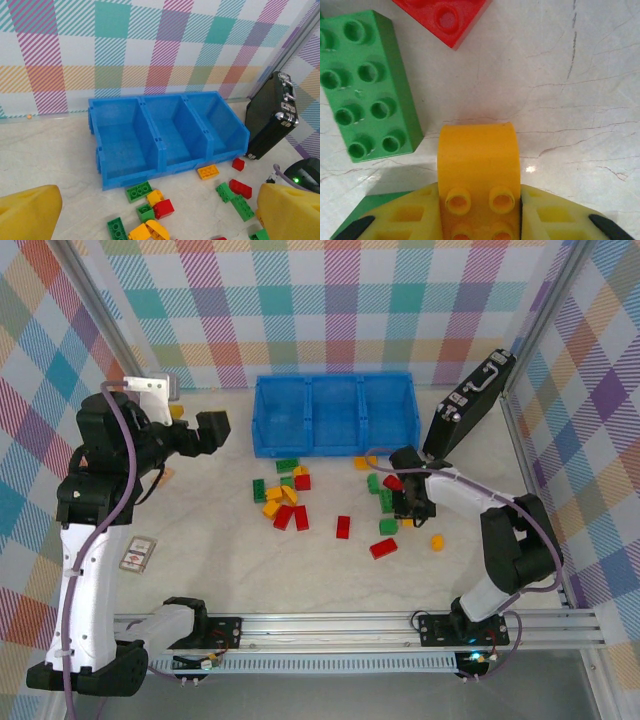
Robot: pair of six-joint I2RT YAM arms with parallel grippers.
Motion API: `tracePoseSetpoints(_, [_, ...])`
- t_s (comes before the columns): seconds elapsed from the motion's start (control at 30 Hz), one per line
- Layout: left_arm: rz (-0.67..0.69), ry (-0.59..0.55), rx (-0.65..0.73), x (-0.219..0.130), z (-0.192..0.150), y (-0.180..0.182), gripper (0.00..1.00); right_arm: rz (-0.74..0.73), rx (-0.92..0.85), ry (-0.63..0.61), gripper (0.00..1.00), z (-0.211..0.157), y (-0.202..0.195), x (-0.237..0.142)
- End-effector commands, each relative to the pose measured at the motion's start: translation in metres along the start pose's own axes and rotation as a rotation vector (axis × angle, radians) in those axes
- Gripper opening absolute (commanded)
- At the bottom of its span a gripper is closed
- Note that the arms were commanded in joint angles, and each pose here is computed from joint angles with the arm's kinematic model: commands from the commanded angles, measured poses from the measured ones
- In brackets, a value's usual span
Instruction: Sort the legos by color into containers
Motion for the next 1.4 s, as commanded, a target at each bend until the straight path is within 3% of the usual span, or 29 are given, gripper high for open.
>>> tracePoseSetpoints(0.0, [0.006,0.016,0.015,-0.001,-0.004,0.000,1.00,0.023,-0.030,-0.031,0.32,0.012,0.007,-0.031])
tracePoseSetpoints(0.2, [-0.056,0.083,-0.002,0.017,-0.008,-0.001,1.00,0.084,-0.114,-0.212,0.31,0.057,0.022,-0.103])
tracePoseSetpoints(0.3, [-0.061,0.092,-0.007,0.023,-0.010,0.001,1.00,0.083,-0.159,-0.305,0.31,0.088,0.035,-0.121])
tracePoseSetpoints(0.47, [-0.085,0.110,-0.012,0.031,-0.006,0.000,1.00,0.058,-0.231,-0.416,0.32,0.143,0.065,-0.116])
tracePoseSetpoints(0.73, [-0.081,0.139,-0.004,0.040,0.001,0.002,1.00,-0.033,-0.304,-0.422,0.33,0.205,0.096,-0.064])
tracePoseSetpoints(0.97, [-0.081,0.171,0.000,0.049,-0.002,0.002,1.00,-0.029,-0.290,-0.386,0.35,0.221,0.101,-0.030])
tracePoseSetpoints(1.1, [-0.087,0.181,-0.004,0.053,-0.006,0.002,1.00,-0.011,-0.282,-0.362,0.46,0.218,0.099,-0.022])
tracePoseSetpoints(1.23, [-0.093,0.180,-0.006,0.052,-0.007,0.001,1.00,0.008,-0.271,-0.366,0.61,0.211,0.096,-0.030])
tracePoseSetpoints(1.37, [-0.100,0.160,-0.001,0.046,-0.005,-0.002,1.00,0.065,-0.246,-0.373,0.61,0.198,0.091,-0.052])
Point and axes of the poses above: each hand's point on the last joint's axis, 136 mm out from that joint toward the fingers, its own x axis out along the fingers, its own y axis along the line the jaws close on, z = x × y, the point moved 7 cm from there along -x, back along the fingers, and after that the axes turned 8 degrees about x, right-handed, at the moved point
